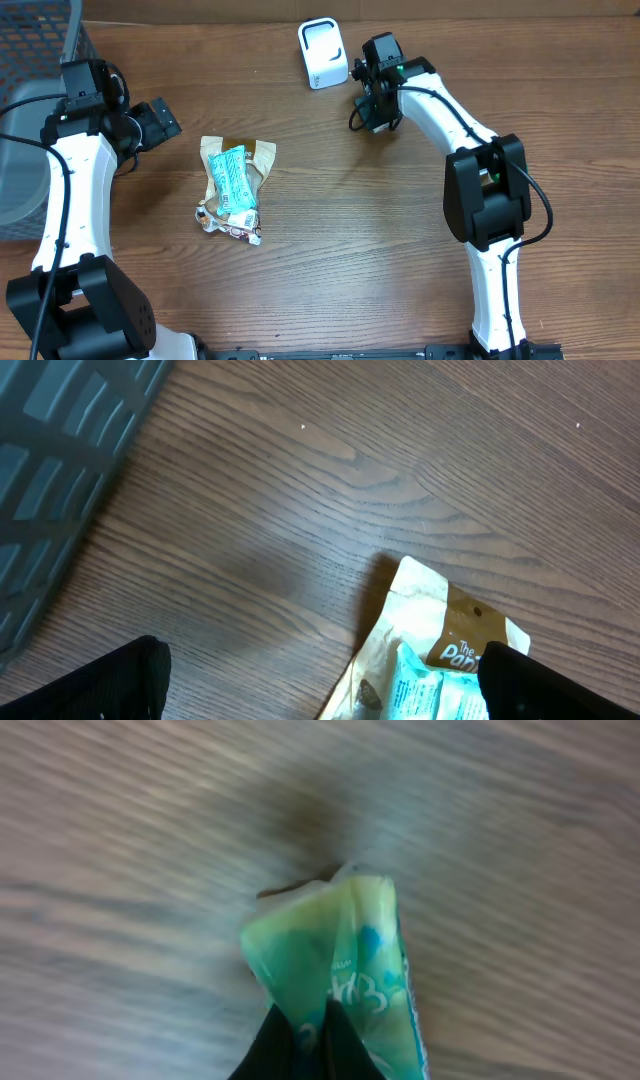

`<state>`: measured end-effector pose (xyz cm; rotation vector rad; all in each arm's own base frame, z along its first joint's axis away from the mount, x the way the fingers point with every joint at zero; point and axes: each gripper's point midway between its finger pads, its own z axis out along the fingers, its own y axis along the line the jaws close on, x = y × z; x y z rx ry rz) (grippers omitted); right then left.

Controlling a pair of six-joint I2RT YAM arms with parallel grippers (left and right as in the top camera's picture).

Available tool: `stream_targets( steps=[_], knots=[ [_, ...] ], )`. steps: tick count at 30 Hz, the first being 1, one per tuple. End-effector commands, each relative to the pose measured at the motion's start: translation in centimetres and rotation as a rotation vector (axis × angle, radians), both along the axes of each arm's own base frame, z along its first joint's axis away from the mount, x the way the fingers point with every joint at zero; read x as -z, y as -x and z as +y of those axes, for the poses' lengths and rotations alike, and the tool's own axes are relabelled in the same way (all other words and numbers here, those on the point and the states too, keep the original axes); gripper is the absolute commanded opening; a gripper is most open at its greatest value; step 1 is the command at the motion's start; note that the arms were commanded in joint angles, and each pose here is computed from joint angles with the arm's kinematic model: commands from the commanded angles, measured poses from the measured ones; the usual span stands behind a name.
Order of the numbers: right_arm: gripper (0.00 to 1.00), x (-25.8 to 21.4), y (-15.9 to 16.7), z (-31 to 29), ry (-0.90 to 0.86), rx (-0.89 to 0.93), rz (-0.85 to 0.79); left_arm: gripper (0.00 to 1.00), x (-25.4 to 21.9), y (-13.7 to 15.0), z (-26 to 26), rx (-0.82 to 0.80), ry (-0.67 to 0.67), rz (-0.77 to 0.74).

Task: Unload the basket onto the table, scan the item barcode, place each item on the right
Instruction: 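Raise the Kleenex pack to the white scanner with the right gripper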

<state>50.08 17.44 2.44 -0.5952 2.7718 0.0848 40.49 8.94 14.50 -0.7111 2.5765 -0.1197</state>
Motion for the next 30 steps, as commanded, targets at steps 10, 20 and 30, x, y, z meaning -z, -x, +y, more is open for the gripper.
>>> stream_targets(
  steps=[10, 20, 30],
  knots=[
    [0.04, -14.8, -5.2, 9.8, -0.872, 0.045, -0.071, 1.00, -0.6, -0.5, -0.2, 0.002, 0.001, -0.017],
    [0.04, -16.7, -9.8, 10.0, -1.009, 0.202, -0.205, 1.00, -0.6, -0.5, -0.2, 0.002, 0.001, -0.017],
    [0.04, -11.3, -12.1, 10.8, -1.129, 0.337, -0.116, 1.00, -0.6, -0.5, -0.2, 0.002, 0.001, -0.017]
  ],
)
